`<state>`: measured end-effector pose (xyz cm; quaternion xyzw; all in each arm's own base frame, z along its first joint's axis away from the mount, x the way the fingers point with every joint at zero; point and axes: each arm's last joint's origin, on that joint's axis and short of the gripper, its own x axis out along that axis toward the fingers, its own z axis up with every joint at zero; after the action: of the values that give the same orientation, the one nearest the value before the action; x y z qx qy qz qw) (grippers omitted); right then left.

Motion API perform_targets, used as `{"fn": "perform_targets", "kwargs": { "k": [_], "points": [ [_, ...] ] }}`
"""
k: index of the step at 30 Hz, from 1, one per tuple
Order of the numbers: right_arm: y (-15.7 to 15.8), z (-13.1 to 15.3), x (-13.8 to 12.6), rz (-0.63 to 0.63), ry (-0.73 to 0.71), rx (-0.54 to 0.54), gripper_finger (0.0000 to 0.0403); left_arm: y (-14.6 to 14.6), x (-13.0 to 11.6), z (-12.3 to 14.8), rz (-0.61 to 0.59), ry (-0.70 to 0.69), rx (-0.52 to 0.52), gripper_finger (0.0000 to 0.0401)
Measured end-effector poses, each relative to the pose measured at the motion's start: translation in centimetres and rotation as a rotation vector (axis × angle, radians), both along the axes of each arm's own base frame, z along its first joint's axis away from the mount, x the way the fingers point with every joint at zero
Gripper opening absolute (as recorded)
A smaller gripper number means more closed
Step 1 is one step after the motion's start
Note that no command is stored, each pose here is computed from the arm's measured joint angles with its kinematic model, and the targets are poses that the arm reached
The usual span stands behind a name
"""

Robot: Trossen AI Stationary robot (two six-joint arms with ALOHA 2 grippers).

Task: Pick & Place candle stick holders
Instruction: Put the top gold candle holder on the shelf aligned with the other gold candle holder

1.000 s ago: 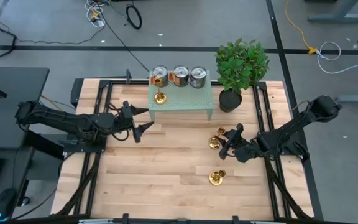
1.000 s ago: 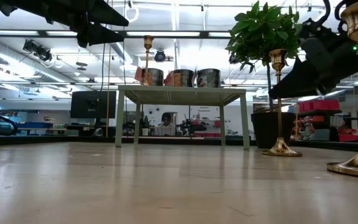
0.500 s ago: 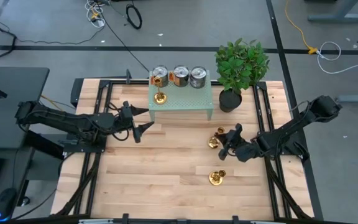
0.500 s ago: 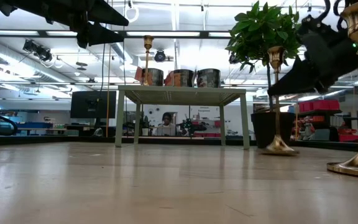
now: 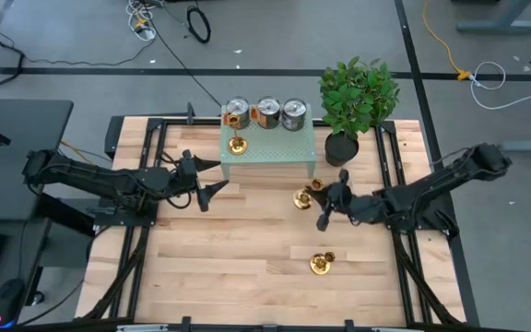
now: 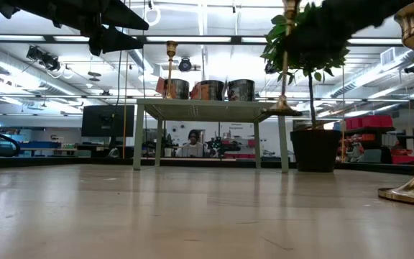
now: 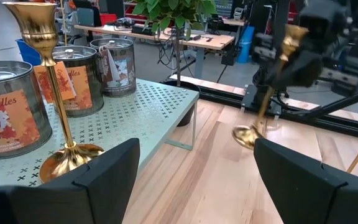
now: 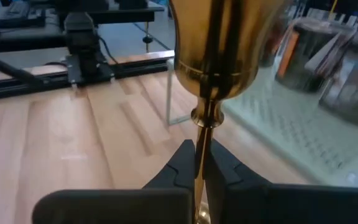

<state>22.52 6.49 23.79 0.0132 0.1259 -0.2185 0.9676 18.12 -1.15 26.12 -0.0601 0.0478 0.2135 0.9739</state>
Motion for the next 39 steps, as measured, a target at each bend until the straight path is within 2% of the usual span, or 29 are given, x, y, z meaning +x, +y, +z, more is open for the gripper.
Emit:
{"fn": "perform_targets", "kwargs": {
  "k": [7,15,20,23,29,39],
  "points": [
    [-2.2,3.8,1.6,0.005,0.024,-0.004,0.0006,0.0,0.0,0.0,0.000,0.000,0.000,0.0327],
    [-5.1,7.6,3.2,0.033,-0.037,0.004,0.0006,0.0,0.0,0.0,0.000,0.000,0.001,0.0327],
    [-7.1,8.3,4.8,-0.003,-0.022,-0.013,0.0006,0.0,0.0,0.0,0.000,0.001,0.002,0.0327],
    [-8.2,8.8,6.2,0.022,-0.028,-0.005,0.0006,0.0,0.0,0.0,0.000,0.001,0.002,0.0327],
    [-10.4,8.0,9.0,-0.015,0.040,-0.032,0.0006,0.0,0.0,0.0,0.000,0.001,0.002,0.0327],
    [-14.5,7.5,11.5,-0.008,0.021,0.011,0.0006,0.0,0.0,0.0,0.000,0.001,0.002,0.0327]
  ]
}}
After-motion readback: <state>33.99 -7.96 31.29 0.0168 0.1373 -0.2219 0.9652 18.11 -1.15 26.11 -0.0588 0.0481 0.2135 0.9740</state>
